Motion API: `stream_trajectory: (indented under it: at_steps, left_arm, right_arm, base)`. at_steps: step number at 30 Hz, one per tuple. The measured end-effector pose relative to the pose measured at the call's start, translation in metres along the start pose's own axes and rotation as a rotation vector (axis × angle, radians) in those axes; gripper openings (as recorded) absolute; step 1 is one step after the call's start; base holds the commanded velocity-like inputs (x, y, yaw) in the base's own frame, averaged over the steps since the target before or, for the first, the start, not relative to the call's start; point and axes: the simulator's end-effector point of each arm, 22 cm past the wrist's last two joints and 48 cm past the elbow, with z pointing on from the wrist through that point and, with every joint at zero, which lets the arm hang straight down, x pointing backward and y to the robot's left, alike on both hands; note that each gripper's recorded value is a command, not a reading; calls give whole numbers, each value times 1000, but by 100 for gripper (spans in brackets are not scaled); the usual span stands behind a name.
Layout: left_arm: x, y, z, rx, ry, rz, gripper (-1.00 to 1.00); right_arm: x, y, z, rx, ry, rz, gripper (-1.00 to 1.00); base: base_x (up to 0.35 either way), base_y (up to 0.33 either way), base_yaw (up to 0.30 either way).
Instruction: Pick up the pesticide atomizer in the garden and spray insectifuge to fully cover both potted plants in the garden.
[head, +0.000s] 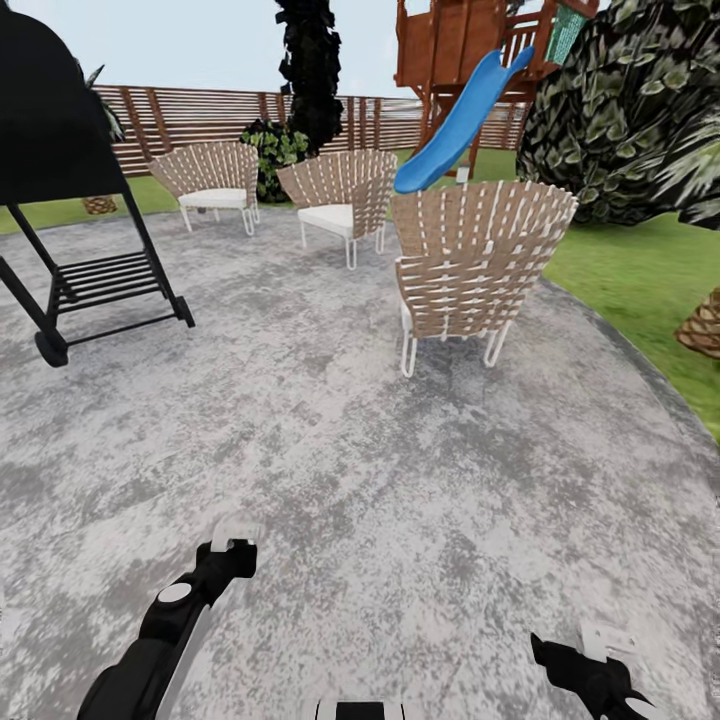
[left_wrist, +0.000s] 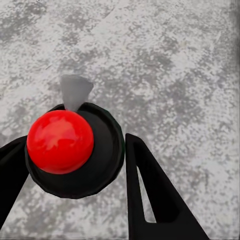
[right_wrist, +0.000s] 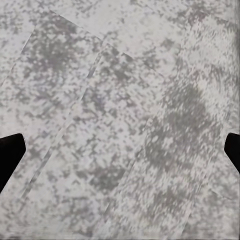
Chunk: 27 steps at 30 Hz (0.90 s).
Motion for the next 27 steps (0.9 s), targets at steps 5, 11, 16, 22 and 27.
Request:
stream_trajectory:
  at_steps: [5, 11, 16, 22, 27]
  left_arm:
    - [-3, 0, -1, 0, -5, 0, -100]
    - [-6, 0, -3, 0, -12, 0, -100]
    - [-8, -1, -4, 1, -15, 1, -100]
    - [-8, -1, -4, 1, -16, 2, -100]
    - [-8, -1, -4, 1, -16, 2, -100]
  right_arm:
    - [-2, 0, -1, -1, -6, 2, 100]
    - [-5, 0, -2, -2, -12, 3, 100]
    - [-6, 0, -3, -3, -16, 4, 100]
    - [-6, 0, -3, -3, -16, 4, 100]
    - [-6, 0, -3, -2, -16, 4, 100]
  base:
    - [-284, 205, -193]
    - [-290, 203, -188]
    - [-296, 194, -85]
    - [-311, 162, -7]
    - [-314, 155, -127]
